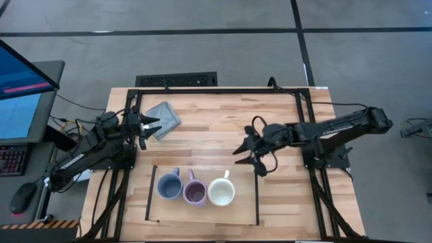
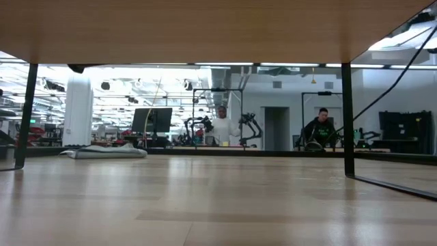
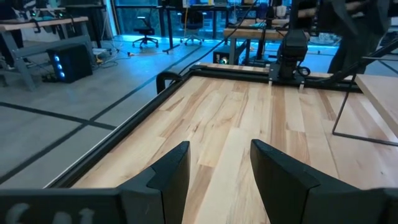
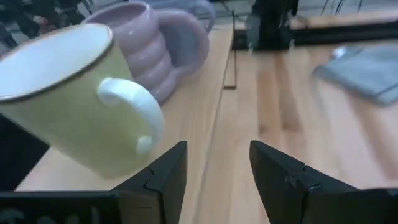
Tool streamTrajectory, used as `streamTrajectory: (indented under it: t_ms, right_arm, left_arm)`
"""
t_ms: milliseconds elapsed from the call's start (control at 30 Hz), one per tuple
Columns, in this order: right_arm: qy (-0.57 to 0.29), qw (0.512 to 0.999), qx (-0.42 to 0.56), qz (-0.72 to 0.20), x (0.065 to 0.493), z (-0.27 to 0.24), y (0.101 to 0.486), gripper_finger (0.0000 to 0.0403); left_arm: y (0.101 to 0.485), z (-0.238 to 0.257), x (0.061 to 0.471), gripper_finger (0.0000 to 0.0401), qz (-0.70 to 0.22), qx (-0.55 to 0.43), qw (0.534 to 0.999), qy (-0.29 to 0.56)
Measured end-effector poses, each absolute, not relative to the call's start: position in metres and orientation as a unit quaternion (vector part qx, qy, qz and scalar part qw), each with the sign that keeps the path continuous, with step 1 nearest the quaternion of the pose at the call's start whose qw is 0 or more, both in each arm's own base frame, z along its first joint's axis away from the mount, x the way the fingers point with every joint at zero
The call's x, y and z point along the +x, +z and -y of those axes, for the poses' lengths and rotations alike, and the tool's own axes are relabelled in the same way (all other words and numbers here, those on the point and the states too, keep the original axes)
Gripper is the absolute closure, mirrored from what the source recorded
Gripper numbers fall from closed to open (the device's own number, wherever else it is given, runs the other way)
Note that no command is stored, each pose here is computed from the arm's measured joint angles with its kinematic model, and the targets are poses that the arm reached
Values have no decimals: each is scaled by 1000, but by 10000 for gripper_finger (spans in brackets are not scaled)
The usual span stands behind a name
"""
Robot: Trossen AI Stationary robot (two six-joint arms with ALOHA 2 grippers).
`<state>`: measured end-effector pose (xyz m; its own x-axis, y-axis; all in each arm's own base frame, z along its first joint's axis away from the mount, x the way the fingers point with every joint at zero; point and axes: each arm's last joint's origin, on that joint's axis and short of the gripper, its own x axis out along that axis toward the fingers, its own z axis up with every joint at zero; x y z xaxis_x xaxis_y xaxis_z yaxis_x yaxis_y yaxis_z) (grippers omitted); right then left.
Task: Stack small to large cups/mugs on shelf
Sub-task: Return to Home Position
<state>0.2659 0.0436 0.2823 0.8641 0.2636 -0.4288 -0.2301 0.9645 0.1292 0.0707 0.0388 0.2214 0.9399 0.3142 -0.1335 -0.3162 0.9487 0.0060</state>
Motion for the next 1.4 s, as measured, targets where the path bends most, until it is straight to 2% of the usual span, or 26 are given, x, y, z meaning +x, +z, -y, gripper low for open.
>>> streamTrajectory:
  t_ms: [267,567,833,1000,1200,1400]
  right_arm:
    - [84,975,-7,-207,233,-12,289,207]
    - [-22,984,-28,-177,187,33,268,207]
    - [-122,982,-53,-132,152,61,244,207]
    - [-181,974,-46,-124,130,71,230,207]
    - [-245,965,-56,-78,110,78,219,207]
    - [-287,954,-52,-64,95,80,200,207]
  left_arm:
    - [223,-39,71,242,-62,11,984,166]
    - [223,-46,67,242,-77,42,954,286]
    - [227,-49,66,242,-71,76,933,345]
    - [227,-53,62,242,-80,79,895,432]
    - [227,-55,58,242,-80,68,863,494]
    - [210,-60,64,242,-42,93,850,516]
